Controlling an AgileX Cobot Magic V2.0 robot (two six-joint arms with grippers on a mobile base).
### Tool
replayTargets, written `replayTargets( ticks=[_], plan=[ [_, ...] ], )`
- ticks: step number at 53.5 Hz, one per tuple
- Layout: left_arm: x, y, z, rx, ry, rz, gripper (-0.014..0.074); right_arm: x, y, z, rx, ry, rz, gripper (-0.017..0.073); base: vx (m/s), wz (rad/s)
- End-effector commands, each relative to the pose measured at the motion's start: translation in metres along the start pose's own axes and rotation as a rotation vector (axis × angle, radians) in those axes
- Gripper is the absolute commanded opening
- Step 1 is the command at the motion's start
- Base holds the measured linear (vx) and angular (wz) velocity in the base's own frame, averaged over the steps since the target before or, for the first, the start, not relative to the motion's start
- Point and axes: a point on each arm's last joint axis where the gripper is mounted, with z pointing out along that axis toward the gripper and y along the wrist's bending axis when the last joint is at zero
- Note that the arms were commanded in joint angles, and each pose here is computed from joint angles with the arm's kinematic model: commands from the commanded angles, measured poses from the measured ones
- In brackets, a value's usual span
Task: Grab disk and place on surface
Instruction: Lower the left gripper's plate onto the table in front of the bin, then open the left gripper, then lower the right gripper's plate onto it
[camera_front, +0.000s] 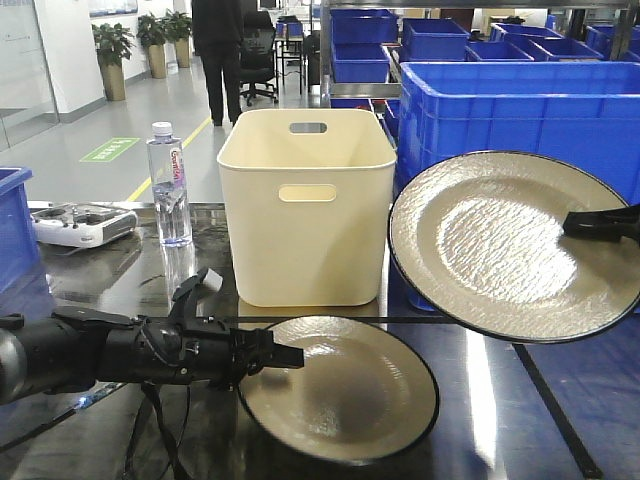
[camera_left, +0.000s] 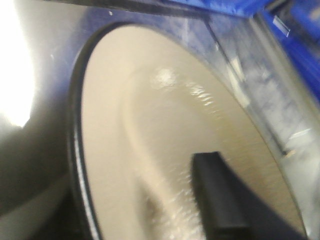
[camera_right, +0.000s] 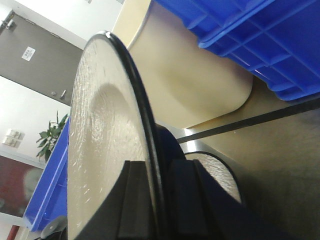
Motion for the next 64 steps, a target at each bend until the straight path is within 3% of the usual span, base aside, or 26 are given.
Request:
replayTargets(
  ticks=[1,9,18,24,33,41,52,59,64],
  plan=[
    [-0.023,-0.031,-0.023,0.054,-0.083,0.14,0.0568,-0.007,0.034,-0.012,-0.108,-0.067,-0.027,-0.0009,0.0,0.0],
    [-0.036,-0.029,-0.052,-0.013,-0.12,0.232,0.0573,-0.005,0.03,-0.011,-0.066,-0.053,-0.047,-0.0009,0.0,0.0],
    [-0.052,-0.043,-0.108,-0.074,-0.18,0.355,0.053,-0.003,0.029,-0.003,-0.027,-0.051,-0.061,-0.0009,0.0,0.0],
    [-0.059,-0.067,-0.151,-0.102,-0.241,0.439,0.0405,0.007,0.034,0.022,-0.01,-0.024,-0.083,-0.0009,0.0,0.0],
    [-0.059,-0.117,-0.209,-0.133,-0.363,0.559,-0.0014,0.03,0.037,0.074,0.0,0.021,-0.076,-0.0009,0.0,0.0],
    [-0.053,-0.148,-0.24,-0.162,-0.437,0.637,-0.0009,0.056,0.026,0.117,0.016,0.121,-0.053,-0.0007,0.0,0.0],
    [-0.046,-0.158,-0.249,-0.184,-0.427,0.647,-0.0006,0.09,0.006,0.16,0.062,0.231,-0.078,0.0068,0.0,0.0],
    [-0.044,-0.158,-0.248,-0.18,-0.402,0.651,-0.0006,0.101,0.004,0.169,0.065,0.274,-0.115,0.0232,0.0,0.0],
    [-0.044,-0.158,-0.248,-0.175,-0.398,0.647,-0.0006,0.101,0.003,0.169,0.063,0.281,-0.198,0.0393,0.0,0.0]
  ],
)
